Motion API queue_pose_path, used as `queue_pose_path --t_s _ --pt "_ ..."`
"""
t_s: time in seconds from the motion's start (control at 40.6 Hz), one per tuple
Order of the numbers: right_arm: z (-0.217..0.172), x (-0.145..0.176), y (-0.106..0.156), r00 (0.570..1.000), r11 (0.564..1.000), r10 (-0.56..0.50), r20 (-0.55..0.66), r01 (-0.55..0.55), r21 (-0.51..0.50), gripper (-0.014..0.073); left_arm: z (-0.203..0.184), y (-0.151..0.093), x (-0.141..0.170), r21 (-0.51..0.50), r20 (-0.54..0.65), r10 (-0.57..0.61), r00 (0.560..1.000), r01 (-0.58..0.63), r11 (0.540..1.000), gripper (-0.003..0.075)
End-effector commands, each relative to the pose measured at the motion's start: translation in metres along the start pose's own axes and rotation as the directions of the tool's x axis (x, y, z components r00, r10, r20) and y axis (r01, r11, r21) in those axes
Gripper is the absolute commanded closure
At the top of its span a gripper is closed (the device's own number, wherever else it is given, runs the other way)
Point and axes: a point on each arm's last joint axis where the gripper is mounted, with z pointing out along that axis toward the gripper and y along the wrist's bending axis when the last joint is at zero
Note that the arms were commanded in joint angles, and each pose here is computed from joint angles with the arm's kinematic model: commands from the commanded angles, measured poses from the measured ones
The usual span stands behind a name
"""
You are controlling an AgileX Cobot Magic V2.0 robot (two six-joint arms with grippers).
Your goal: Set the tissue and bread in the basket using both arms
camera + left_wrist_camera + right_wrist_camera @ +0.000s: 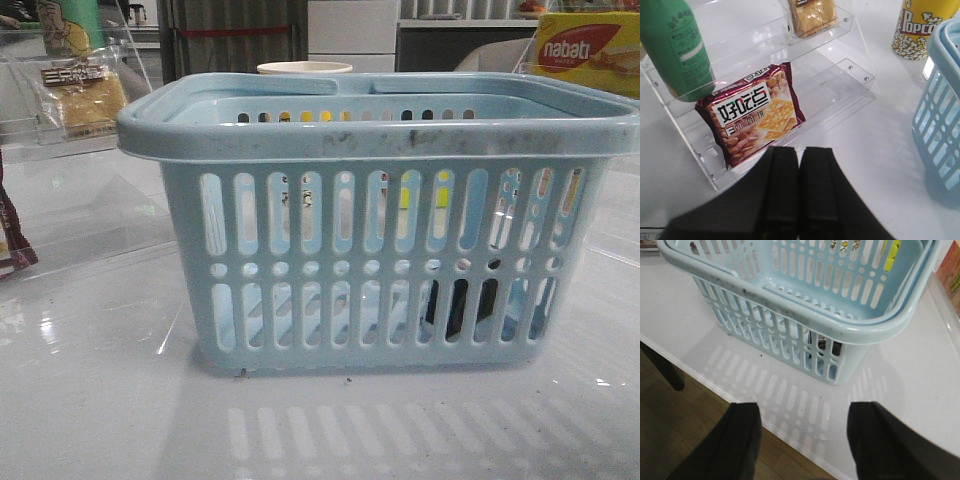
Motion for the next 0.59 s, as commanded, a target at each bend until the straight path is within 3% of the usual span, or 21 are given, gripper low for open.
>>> queue_pose_path --t_s 0.0,0.271,0.566 --pt "-0.0051 -0.0129 -0.0003 0.996 1.0 -0.015 0.091 0.015 0.008 0.011 -0.0055 -0.0006 -0.0163 0.005 0.103 -0.005 0.995 0.005 1.0 0.0629" --pt "-0.0051 -0.0129 -0.0003 0.996 1.0 -0.015 0.091 0.015 0.008 0.011 -0.0055 -0.0006 -0.0165 0.005 0.105 -0.005 0.994 0.005 1.0 0.0629" --pt "-0.0051 -0.0129 -0.0003 0.996 1.0 -0.015 0.091 0.015 0.008 0.011 -0.0048 -0.0004 -0.0242 0.003 0.183 -0.006 0.983 0.005 1.0 0.0628"
